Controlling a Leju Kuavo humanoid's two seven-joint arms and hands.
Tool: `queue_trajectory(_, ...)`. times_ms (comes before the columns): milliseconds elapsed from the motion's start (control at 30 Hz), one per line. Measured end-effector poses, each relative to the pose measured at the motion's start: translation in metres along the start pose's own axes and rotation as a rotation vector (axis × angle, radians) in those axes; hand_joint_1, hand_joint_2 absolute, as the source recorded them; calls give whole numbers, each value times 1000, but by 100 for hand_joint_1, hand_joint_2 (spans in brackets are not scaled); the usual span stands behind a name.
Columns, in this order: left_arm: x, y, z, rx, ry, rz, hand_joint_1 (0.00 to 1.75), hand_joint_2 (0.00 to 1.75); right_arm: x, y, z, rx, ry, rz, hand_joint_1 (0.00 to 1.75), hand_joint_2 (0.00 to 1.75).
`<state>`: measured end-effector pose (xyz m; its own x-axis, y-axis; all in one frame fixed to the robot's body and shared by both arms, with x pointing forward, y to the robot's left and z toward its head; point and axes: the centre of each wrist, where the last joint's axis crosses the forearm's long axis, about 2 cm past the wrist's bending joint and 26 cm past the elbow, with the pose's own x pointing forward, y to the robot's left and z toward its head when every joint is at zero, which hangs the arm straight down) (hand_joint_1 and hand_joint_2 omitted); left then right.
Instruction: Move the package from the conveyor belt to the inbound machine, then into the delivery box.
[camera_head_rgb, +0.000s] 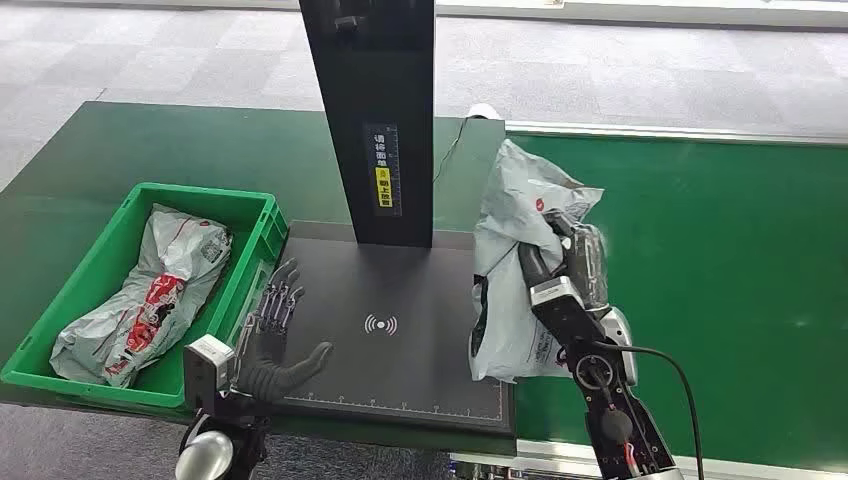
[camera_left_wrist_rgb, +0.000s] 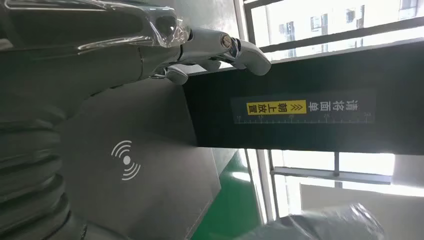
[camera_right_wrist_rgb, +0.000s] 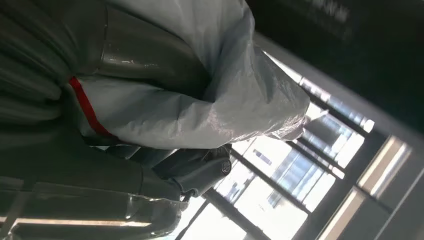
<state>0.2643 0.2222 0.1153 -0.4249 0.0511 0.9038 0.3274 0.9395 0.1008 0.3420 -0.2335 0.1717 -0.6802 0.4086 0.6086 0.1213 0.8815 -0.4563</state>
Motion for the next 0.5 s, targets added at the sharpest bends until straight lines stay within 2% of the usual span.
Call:
queue_trajectory(167, -2, 0, -3, -13, -3, -2, 0, 175, 6, 30, 12, 179, -28, -9, 175, 175)
queue_trajectory(267, -3, 0, -3, -17, -1, -4, 0, 175, 8, 40, 15, 270, -39, -24, 175, 175)
queue_trajectory(500, -7, 5, -5, -42, -15, 3, 0, 175, 3, 70, 34, 676, -40, -36, 175, 175)
